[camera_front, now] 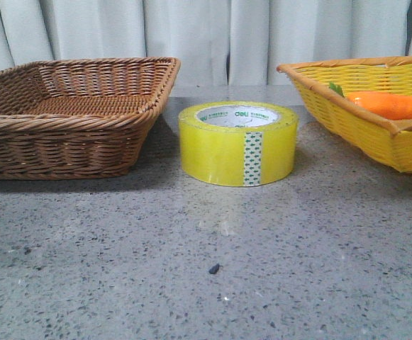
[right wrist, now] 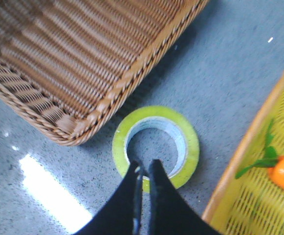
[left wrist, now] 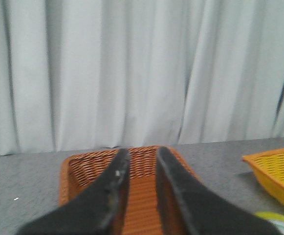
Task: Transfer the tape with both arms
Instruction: 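Lower the left gripper over the tape roll on the table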
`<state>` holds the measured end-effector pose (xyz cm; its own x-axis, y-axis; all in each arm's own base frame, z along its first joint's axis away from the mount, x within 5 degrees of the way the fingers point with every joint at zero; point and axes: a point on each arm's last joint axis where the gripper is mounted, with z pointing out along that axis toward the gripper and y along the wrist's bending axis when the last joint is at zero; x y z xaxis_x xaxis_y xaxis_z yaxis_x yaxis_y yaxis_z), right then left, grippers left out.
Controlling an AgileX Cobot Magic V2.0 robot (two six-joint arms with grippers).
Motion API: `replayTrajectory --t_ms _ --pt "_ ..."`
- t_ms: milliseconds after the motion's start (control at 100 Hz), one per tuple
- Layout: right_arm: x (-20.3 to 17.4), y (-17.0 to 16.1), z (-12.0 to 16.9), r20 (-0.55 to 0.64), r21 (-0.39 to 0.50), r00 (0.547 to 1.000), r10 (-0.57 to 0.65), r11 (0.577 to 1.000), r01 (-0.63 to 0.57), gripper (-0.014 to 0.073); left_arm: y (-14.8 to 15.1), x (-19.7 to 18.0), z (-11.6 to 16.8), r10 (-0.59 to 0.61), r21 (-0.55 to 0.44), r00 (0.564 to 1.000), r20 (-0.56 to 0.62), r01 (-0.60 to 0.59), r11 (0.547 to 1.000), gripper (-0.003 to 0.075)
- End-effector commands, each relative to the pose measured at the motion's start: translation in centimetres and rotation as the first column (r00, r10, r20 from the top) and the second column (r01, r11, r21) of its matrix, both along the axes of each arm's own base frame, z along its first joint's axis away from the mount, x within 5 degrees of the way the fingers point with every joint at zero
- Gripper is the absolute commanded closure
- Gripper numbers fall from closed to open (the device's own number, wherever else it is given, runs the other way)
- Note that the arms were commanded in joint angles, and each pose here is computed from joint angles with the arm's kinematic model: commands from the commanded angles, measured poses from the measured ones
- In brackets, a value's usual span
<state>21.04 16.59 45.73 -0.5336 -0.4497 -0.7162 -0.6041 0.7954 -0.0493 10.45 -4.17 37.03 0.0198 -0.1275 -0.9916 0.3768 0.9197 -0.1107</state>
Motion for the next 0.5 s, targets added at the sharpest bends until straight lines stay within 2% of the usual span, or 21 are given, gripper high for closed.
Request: replayTrajectory --t_ms 0,50,90,200,360,490 --pt "-2.4 -2.2 3.8 0.184 0.120 0.983 -0.014 0.993 -0.008 0.0669 -1.2 0.7 2.2 -0.065 -0.048 0.992 0.106 0.070 0.996 0.0347" --pt "-3.5 -3.1 4.7 0.248 0.169 0.969 -0.021 0.985 -0.022 0.0669 -2.0 1.1 2.4 -0.105 -0.046 0.989 0.102 0.110 0.993 0.0281" --pt "-4.5 -3.9 5.4 0.297 0.199 0.954 -0.030 0.979 -0.031 0.0669 -2.7 1.7 2.3 -0.133 -0.040 0.987 0.087 0.137 0.990 0.0256" --pt "-7.1 -6.2 6.0 0.402 0.261 0.914 -0.054 0.964 -0.058 0.0669 -5.1 2.8 2.4 -0.226 -0.022 0.973 0.042 0.227 0.974 0.0263" --pt "-10.8 -9.0 5.0 0.515 0.343 0.853 -0.085 0.932 -0.114 0.0669 -9.8 4.6 2.3 -0.356 0.046 0.933 -0.047 0.358 0.933 0.0263" --pt "-12.8 -10.6 3.1 0.534 0.355 0.841 -0.091 0.926 -0.125 0.0669 -14.1 5.9 1.7 -0.429 0.122 0.884 -0.185 0.454 0.883 0.0263"
